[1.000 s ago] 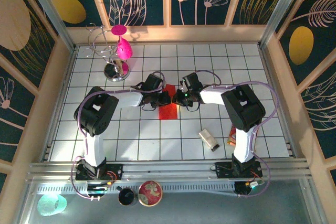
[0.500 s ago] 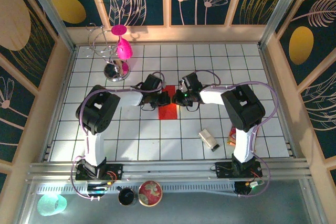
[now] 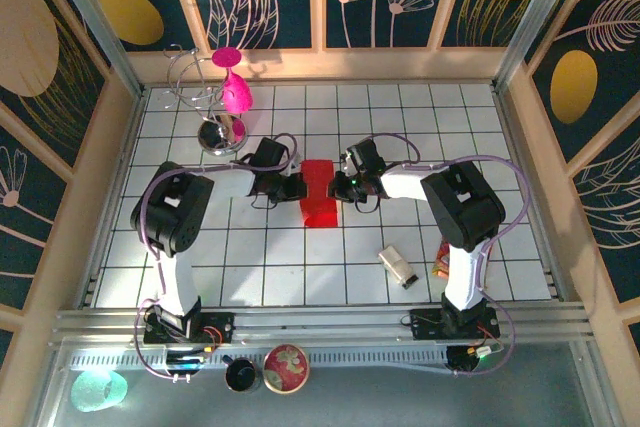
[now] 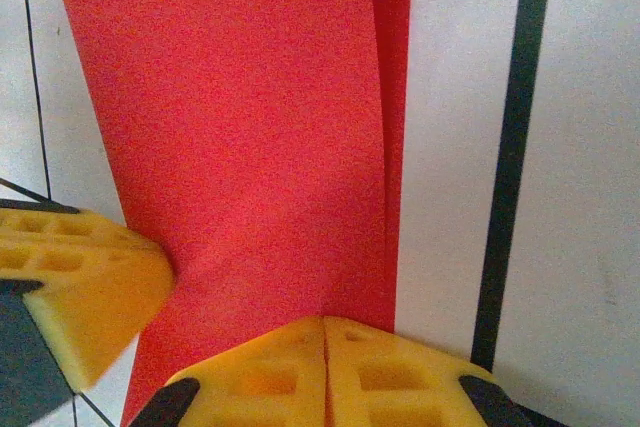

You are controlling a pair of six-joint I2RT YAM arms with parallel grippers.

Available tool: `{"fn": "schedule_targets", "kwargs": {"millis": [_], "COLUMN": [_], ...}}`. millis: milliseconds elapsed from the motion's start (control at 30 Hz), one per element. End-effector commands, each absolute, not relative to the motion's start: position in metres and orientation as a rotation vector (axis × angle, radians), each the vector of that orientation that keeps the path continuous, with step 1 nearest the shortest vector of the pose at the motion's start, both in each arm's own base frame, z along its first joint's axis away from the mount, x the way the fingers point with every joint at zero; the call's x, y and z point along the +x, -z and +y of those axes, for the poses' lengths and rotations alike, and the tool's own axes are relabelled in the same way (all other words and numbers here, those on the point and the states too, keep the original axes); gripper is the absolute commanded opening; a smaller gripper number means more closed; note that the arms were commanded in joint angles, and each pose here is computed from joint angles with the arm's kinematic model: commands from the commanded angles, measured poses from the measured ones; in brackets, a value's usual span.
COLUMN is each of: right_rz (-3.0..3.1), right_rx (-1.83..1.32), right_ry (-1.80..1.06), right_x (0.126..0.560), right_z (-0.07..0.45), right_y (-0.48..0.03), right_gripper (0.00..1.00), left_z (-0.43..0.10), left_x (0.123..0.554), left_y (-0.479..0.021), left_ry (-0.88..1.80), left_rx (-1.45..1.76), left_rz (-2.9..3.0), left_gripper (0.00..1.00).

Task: Fold a paper plane with a square sheet of paper (pick it up from the middle)
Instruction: First fold the square sheet of paper in half at the center of the table.

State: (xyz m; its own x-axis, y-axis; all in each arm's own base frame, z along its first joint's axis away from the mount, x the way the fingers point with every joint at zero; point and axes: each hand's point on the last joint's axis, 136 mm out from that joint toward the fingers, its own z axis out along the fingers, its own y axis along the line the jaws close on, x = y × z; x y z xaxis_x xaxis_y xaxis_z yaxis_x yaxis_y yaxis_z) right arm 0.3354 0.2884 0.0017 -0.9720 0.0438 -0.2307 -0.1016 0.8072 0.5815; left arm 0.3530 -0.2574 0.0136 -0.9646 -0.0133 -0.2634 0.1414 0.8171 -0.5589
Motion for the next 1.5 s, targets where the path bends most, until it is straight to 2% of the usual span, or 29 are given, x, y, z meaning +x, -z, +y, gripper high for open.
{"fn": "schedule_targets", "kwargs": {"millis": [0,100,267,633,833,1133,1300,1467], "right_rz": [3.227,3.222,3.218,3.233,3.247,3.25,3.245,3.245], "right_rx": [0.054,0.057,0.057,0.064,0.061,0.051,0.053,0.053], "right_ry": [-0.249,-0.261,-0.291,-0.299,-0.268,-0.205,-0.207,-0.22], "right_x": [0.237,0.239,0.24,0.237,0.231,0.227,0.228,0.228], "right_z": [0.189,0.19,0.195,0.194,0.188,0.178,0.178,0.179], "right_y": [0.117,0.116,0.115,0.119,0.123,0.125,0.124,0.124], "right_gripper": [0.09,0.09,0.08,0.08,0.08,0.08,0.08,0.08], "left_z": [-0.217,-0.221,-0.252,-0.297,-0.278,-0.21,-0.192,-0.214], "left_x": [0.346,0.352,0.358,0.358,0.362,0.381,0.39,0.394], "left_y": [-0.006,-0.024,-0.054,-0.039,-0.011,0.012,-0.006,-0.052], "left_ry": [0.641,0.667,0.928,1.118,0.961,0.784,0.765,0.911], "left_rx": [0.069,0.074,0.039,0.07,0.002,-0.27,-0.301,-0.227], "left_rz": [2.834,2.785,2.66,2.652,2.716,2.717,2.671,2.562], "left_gripper": [0.03,0.03,0.03,0.03,0.03,0.03,0.03,0.05]}}
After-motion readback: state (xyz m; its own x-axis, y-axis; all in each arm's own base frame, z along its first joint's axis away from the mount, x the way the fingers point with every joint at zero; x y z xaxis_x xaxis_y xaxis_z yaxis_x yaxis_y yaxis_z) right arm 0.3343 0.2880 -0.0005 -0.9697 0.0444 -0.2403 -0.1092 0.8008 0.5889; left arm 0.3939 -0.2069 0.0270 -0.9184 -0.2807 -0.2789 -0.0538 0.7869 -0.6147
